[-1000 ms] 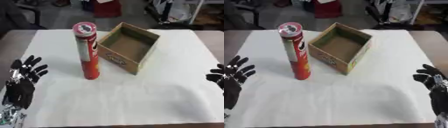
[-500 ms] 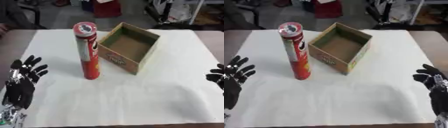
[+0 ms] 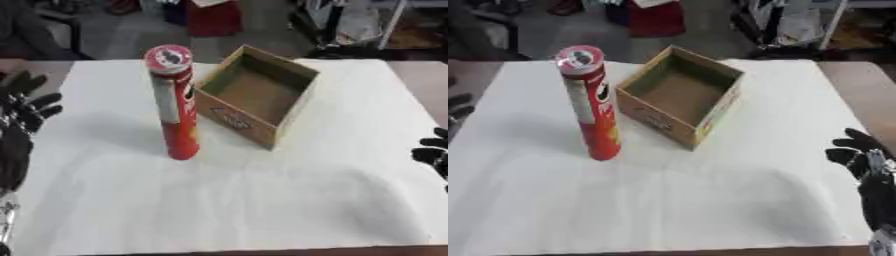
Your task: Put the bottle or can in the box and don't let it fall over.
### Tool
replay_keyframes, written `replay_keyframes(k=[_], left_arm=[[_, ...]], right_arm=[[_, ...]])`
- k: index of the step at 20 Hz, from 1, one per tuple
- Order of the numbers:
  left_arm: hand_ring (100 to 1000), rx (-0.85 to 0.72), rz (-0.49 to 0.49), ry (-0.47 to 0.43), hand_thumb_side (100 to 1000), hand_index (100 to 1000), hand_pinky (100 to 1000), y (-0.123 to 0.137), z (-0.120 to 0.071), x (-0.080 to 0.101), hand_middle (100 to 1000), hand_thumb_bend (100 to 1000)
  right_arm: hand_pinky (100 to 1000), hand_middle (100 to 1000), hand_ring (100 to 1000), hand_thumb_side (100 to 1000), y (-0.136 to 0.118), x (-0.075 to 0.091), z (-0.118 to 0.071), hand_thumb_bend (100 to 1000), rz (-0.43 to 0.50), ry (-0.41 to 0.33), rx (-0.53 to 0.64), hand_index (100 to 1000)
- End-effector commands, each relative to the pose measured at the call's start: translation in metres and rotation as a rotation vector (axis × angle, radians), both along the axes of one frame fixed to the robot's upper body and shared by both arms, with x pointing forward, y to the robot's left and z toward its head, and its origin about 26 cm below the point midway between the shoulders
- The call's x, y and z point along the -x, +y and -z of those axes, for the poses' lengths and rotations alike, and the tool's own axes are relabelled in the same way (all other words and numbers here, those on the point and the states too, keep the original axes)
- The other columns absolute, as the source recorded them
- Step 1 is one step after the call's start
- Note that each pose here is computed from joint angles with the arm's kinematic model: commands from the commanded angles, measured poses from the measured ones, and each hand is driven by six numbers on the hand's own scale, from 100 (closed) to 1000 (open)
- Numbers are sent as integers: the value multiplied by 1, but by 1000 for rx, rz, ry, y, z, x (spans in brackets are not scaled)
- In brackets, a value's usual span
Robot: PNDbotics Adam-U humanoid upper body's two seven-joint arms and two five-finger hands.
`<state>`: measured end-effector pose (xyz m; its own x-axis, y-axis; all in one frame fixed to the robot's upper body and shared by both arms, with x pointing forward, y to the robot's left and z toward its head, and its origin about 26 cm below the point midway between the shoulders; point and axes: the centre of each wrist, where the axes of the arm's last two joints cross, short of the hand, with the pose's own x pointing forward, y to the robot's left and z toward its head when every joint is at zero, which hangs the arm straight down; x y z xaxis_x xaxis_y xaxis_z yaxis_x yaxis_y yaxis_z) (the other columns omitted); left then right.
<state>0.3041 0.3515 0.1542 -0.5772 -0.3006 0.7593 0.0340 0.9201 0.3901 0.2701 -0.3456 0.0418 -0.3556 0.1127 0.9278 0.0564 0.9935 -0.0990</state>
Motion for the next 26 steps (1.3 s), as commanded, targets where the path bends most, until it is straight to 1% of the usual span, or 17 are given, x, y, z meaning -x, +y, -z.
replay_keyframes(k=[1,3,6,8,10,13,14,17,19,21,26], left_arm=[[852,-254,-12,-147,995,1000,876,18,-58,-3,909,154],[859,-385,0,-201,989,1000,877,23,-85,-8,910,140],[872,-642,21,-284,960,1000,878,23,-132,-20,913,186],[883,-826,43,-316,952,1000,883,18,-151,-32,914,240],[888,-971,70,-342,947,1000,887,10,-158,-45,913,281],[899,-1121,121,-368,956,1000,893,-10,-161,-69,918,323],[900,-1167,139,-370,962,1000,894,-17,-160,-77,919,324],[900,-1267,186,-350,980,1000,893,-35,-154,-98,921,326],[900,-1297,211,-336,983,1000,893,-45,-149,-110,921,324],[897,-1298,237,-317,999,1000,894,-53,-142,-120,920,299],[891,-1254,264,-277,1000,1000,898,-59,-127,-134,916,286]], right_arm=[[729,651,663,843,-6,0,-8,100,3,-14,32,817],[729,651,663,843,-6,0,-8,100,-1,-11,37,817],[729,651,664,843,-6,0,-8,100,-11,-6,45,817],[729,651,663,843,-5,0,-9,100,-22,-2,51,817],[729,651,663,843,-5,0,-8,100,-28,1,55,817],[728,650,663,844,-6,0,-8,100,-31,5,59,817],[728,650,663,844,-6,0,-8,100,-31,5,60,817],[728,650,663,845,-7,0,-7,100,-29,8,59,817],[728,650,663,845,-6,0,-7,100,-34,8,58,817],[728,650,663,845,-5,0,-7,100,-40,8,58,817],[728,650,663,844,-4,-1,-8,100,-43,6,55,817]])
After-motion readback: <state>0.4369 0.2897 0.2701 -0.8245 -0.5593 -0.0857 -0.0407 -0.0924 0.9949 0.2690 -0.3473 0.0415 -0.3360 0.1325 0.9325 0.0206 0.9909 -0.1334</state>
